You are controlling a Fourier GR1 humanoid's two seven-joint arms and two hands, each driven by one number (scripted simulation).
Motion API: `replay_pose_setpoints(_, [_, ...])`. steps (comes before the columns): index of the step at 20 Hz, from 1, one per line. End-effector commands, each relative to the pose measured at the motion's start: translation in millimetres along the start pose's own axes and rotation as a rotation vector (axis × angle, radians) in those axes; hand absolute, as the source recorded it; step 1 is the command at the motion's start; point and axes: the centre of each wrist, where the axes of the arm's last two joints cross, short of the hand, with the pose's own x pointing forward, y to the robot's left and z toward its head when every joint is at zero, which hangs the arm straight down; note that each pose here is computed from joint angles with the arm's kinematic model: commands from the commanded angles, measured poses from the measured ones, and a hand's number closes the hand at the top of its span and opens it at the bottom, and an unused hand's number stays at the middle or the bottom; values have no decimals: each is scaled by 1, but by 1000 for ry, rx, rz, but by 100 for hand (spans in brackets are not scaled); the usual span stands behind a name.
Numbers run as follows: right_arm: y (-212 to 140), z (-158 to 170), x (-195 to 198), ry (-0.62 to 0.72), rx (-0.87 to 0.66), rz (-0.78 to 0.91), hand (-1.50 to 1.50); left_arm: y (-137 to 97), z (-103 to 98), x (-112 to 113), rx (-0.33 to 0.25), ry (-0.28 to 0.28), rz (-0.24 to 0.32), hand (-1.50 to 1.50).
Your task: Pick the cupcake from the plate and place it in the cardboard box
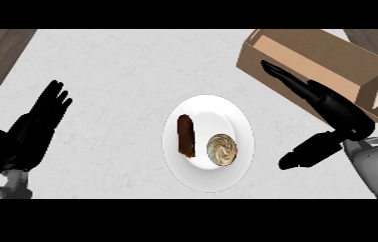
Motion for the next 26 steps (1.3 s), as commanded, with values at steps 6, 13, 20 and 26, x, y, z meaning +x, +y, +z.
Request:
replay_pose_setpoints(6, [2,-34,63,260,356,459,-150,-8,4,3,10,-12,2,0])
replay_pose_setpoints(13, [66,-67,74,420,535,491,-150,9,4,12,8,-12,18,0])
replay_pose_setpoints(20, [80,-83,72,537,596,456,-150,5,7,30,-3,3,9,0])
replay_pose_setpoints(26, [58,-86,62,572,645,462,-150,6,7,6,4,4,14,0])
